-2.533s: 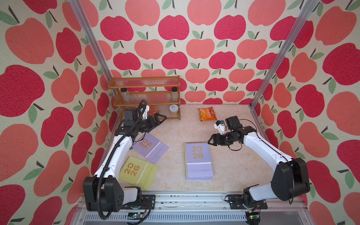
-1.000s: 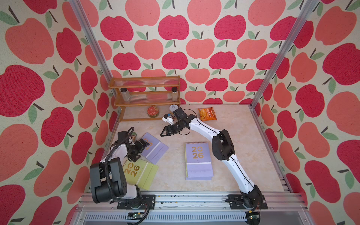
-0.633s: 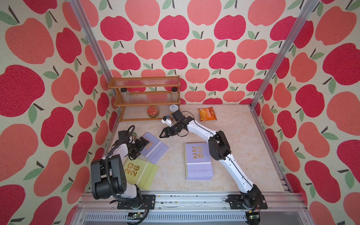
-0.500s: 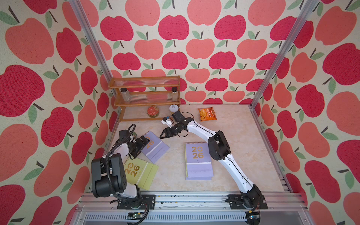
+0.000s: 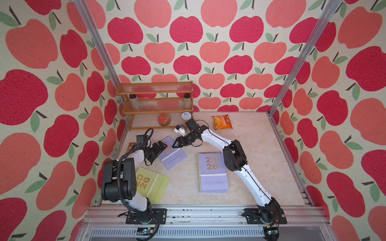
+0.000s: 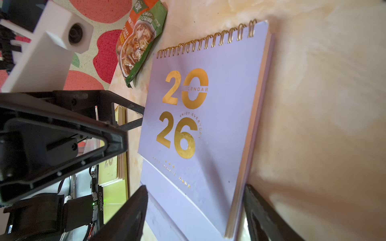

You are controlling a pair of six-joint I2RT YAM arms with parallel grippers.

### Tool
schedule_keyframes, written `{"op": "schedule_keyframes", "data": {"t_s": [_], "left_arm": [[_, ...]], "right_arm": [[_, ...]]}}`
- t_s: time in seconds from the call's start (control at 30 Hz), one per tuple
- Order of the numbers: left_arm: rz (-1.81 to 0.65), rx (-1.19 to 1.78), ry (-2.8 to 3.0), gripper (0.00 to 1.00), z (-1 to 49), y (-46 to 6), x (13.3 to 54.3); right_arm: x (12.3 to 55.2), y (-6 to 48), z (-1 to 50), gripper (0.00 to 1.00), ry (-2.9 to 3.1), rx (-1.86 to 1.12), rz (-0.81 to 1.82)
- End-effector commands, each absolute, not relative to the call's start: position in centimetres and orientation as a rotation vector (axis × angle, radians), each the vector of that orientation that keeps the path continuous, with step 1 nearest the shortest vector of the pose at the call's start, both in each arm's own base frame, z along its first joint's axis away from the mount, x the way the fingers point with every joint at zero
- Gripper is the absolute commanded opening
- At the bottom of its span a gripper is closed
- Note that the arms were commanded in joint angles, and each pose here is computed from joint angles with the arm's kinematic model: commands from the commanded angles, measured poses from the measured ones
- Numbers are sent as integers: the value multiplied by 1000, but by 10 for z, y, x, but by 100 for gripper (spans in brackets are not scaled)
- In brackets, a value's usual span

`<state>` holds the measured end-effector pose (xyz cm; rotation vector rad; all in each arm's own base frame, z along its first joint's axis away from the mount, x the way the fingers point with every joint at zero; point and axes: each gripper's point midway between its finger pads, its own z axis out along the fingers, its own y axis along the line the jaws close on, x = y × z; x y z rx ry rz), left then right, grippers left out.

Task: Stack the calendars
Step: Pick up the calendar at the center of the board.

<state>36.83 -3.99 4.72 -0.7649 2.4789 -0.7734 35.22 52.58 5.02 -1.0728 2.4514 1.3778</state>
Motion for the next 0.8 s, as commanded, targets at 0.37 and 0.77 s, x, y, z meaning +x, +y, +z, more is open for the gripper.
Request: {"op": "schedule_keyframes", "data": {"t_s": [0.37, 0.77], "left_arm": [[-881, -791, 2587, 100, 13, -78, 357], [-901, -785, 2585, 99, 12, -84, 361]], "right_arm": [[355, 509, 114, 65, 2350, -1000, 1567], [357, 503, 132, 52, 2315, -992, 1557]]}}
